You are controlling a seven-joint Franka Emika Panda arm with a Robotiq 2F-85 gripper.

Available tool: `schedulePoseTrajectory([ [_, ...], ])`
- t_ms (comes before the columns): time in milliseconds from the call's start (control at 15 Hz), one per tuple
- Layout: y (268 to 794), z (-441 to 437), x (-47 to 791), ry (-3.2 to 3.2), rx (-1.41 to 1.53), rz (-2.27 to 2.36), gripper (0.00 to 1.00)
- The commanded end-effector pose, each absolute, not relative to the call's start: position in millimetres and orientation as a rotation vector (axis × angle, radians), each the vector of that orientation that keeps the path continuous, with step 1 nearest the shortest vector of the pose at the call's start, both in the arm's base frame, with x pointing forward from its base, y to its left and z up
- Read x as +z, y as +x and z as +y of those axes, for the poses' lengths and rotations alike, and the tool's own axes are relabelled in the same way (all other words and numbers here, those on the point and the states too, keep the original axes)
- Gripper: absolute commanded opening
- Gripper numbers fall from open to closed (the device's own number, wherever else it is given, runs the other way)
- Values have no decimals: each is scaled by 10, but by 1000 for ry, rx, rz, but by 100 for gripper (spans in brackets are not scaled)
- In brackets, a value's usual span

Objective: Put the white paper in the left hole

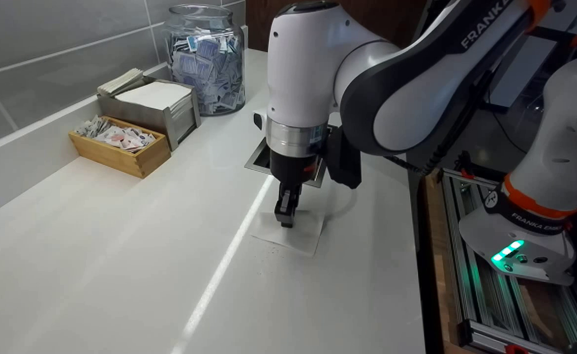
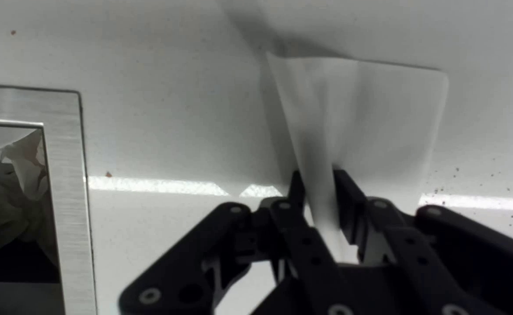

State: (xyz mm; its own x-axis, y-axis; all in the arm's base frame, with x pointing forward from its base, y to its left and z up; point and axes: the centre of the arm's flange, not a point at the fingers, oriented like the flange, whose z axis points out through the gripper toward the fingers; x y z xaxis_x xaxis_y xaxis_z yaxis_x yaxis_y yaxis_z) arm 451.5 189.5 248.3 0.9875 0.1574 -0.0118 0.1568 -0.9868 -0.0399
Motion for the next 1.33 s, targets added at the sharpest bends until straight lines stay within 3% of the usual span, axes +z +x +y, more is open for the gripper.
schedulePoseTrajectory([
  [0, 4513, 1920, 2356, -3101, 37, -253, 0],
  [600, 4412, 1582, 3235, -3133, -195, -152, 0],
  [1267, 4502, 250, 3746, -3185, -505, 323, 0],
])
